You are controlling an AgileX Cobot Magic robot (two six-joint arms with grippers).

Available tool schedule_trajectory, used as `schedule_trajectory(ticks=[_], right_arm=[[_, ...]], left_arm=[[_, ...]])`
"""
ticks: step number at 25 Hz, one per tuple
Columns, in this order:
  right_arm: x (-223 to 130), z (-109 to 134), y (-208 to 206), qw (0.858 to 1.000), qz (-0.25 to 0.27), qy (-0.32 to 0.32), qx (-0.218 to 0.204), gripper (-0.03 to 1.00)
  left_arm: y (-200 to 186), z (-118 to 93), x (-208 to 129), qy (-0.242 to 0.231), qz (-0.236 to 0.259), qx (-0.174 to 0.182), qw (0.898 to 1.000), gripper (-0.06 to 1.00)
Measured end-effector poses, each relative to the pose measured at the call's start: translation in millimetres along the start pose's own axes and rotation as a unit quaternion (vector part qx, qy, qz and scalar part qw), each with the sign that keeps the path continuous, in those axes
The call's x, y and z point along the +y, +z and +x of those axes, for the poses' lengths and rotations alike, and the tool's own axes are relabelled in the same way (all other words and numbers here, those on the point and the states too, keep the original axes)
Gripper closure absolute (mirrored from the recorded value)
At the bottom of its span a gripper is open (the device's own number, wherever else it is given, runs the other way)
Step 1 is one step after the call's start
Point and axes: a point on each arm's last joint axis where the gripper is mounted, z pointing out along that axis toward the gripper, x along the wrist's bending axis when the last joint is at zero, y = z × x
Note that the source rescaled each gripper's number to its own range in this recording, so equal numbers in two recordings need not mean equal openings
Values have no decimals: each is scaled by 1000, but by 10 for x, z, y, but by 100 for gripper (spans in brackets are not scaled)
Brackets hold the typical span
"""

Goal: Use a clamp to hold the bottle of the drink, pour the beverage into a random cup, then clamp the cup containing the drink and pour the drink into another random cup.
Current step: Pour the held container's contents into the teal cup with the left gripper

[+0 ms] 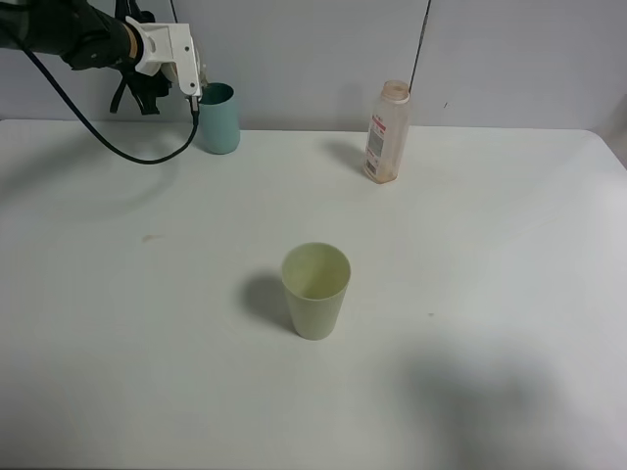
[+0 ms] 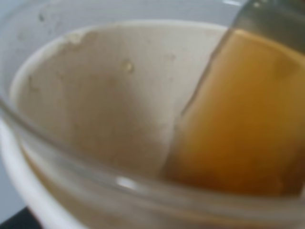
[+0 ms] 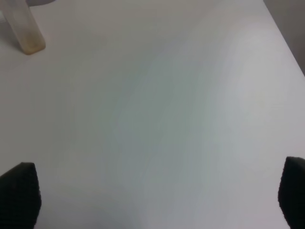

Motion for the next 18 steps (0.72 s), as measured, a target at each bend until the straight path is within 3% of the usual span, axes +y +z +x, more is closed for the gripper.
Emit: schedule_trajectory(ticks=[18], right_arm=[[0,0,0,1000,0,0,0,-3]], left_arm=[[0,-2,1,39,-1,-1,999,93]])
